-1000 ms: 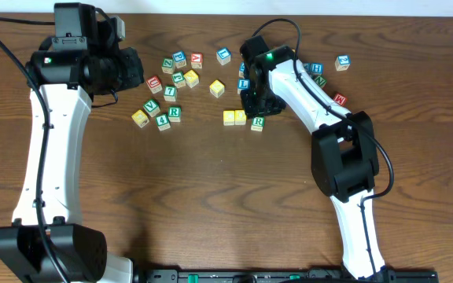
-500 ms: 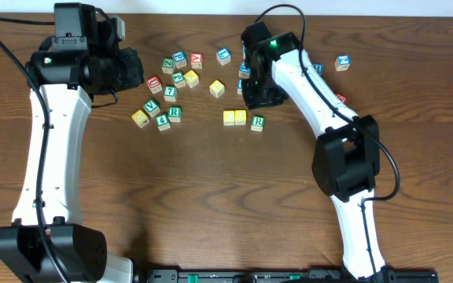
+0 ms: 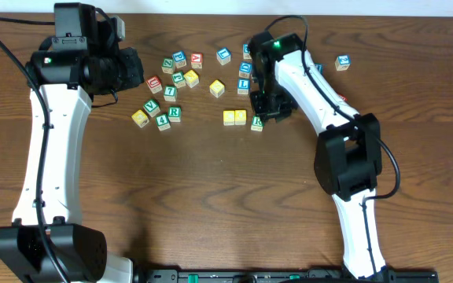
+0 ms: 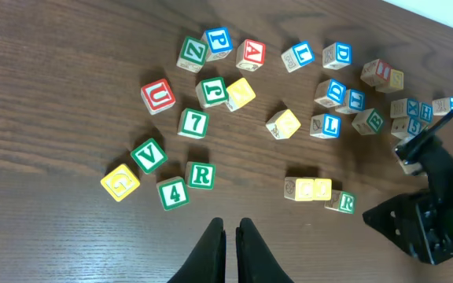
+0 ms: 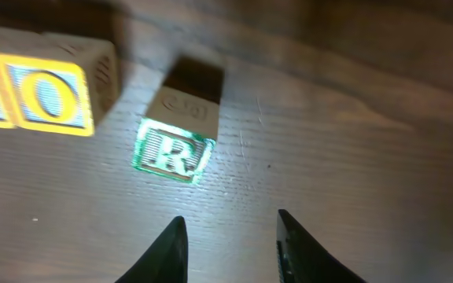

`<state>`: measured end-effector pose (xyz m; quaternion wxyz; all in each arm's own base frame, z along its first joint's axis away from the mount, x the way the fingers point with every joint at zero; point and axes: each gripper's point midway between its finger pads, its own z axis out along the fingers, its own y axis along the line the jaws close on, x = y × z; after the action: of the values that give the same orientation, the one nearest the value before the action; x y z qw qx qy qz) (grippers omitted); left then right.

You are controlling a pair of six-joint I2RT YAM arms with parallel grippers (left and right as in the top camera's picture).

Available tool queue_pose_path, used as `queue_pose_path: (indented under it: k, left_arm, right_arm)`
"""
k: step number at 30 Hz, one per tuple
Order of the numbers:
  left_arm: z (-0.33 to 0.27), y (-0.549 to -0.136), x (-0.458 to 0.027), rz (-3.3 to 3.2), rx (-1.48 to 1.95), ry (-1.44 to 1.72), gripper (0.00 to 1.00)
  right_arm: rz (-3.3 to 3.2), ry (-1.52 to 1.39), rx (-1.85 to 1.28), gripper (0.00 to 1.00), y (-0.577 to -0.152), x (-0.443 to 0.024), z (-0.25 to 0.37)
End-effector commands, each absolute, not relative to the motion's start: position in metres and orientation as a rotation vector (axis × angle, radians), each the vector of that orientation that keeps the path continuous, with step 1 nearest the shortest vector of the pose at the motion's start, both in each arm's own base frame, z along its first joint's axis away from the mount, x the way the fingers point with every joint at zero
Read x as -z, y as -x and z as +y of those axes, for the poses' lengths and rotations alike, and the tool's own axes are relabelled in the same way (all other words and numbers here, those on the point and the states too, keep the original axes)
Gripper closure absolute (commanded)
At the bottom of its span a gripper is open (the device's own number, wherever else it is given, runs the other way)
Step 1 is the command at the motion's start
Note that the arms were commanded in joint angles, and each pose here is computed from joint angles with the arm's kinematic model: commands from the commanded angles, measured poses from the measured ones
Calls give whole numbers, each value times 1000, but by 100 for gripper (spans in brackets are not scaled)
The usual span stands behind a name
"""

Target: Spell out CORL

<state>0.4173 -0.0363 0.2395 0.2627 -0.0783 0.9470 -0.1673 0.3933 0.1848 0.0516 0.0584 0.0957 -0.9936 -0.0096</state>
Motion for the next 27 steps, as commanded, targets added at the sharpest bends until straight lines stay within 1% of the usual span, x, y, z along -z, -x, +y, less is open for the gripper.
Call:
queue_pose_path:
  k: [1,6,11,18,23,27]
  left_arm:
    - [-35,-417,-249,2536,434,180,92]
    - [-35,-417,-249,2536,433,180,92]
    - [-35,-417,-249,2536,433,180,92]
    - [-35,-417,-249,2536,433,180,92]
    - [-35,-417,-249,2536,433,180,92]
    - [-35,-417,-249,2536,433,180,92]
  right_arm:
    - [-2995,-303,12,70,-390,-48,182]
    - [-2958,-313,6,69,-379,-46,184]
    - [-2928,-339,-6,71,-369,-39,189]
    - [-2946,-341,-2,87,-367,-14,196]
    - [-2984,-348,17,93,-373,3,199]
    - [-3012,-352,32,96,-378,10,202]
